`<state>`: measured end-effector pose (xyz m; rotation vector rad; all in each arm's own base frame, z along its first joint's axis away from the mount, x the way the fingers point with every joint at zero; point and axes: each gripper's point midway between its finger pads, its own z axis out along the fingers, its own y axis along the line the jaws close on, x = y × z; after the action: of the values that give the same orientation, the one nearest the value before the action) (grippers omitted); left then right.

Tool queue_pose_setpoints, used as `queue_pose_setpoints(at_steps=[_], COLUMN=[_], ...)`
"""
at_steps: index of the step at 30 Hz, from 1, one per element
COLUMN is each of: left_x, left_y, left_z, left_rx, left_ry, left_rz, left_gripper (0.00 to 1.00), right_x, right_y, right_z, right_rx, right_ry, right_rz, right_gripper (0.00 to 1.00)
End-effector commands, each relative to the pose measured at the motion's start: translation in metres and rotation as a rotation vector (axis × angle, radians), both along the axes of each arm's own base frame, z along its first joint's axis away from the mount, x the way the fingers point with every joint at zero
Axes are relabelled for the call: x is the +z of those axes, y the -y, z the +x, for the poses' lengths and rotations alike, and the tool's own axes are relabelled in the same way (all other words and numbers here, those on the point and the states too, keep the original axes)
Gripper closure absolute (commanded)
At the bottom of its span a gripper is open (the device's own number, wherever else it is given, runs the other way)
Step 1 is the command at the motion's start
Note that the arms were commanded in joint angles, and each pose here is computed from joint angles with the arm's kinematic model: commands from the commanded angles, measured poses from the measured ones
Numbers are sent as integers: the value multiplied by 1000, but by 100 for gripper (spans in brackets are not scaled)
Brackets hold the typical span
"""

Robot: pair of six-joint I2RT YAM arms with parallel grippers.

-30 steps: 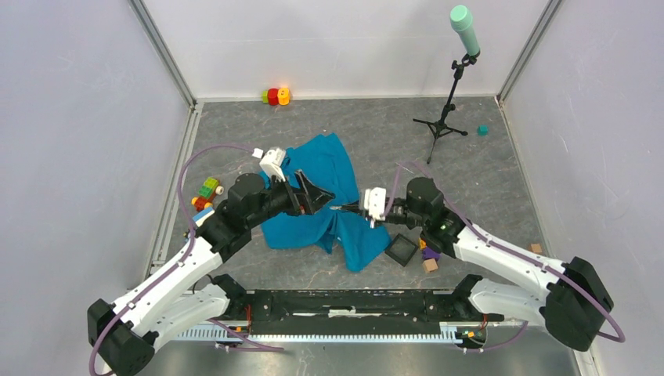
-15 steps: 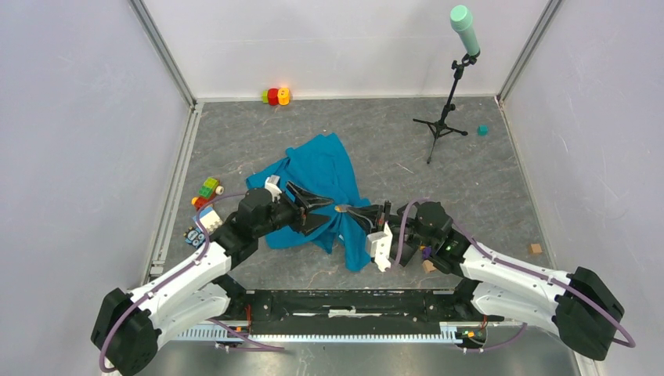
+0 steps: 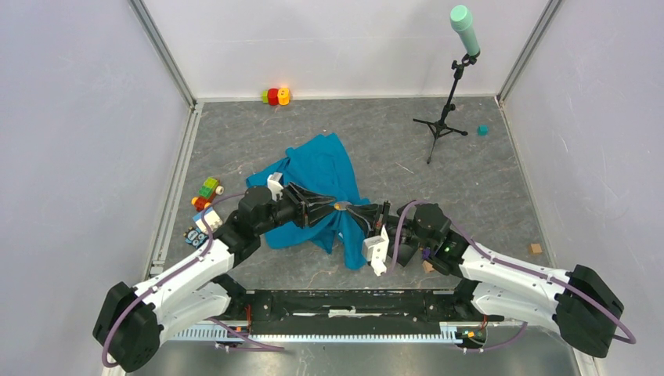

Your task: Remove the brooch from the garment

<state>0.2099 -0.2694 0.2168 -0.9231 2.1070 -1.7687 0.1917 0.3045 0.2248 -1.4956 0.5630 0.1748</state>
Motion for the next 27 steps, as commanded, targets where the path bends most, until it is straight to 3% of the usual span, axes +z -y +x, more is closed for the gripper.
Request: queue_pose_setpoints(at_steps=[1,10,11,13,14,16,17,23,27], left_x=[22,18,18,19,21,28,28,23,27], left_y=[7,16,19,22,23,22,20,-32,-39], left_z=[-3,-4,-4,-5,-4,-1,3,31,36], left_rx=[-34,-57,-65,-83,-86,-84,-74,58,19], left_ry=[35,43,47,66,90,185,222,527,749], left_rz=[-60,-62,-70,-88,-94,-48,9,553,690], left_gripper=[64,68,72,89,97,98,98,98,98], right_x=[23,21,22,21,20,21,21,19,20], right_y=[-4,-7,-8,-8,-8,-6,-5,6,5], right_z=[1,2,2,1,0,-1,-1,-7,-10], right_rx=[1,-6,-7,-6,-5,-8,-14,-51,-72], right_ry=[73,72,74,72,68,51,35,-243,-523], right_rz=[40,37,37,34,34,49,65,199,296], right_gripper=[100,100,100,100,94,70,63,40,29])
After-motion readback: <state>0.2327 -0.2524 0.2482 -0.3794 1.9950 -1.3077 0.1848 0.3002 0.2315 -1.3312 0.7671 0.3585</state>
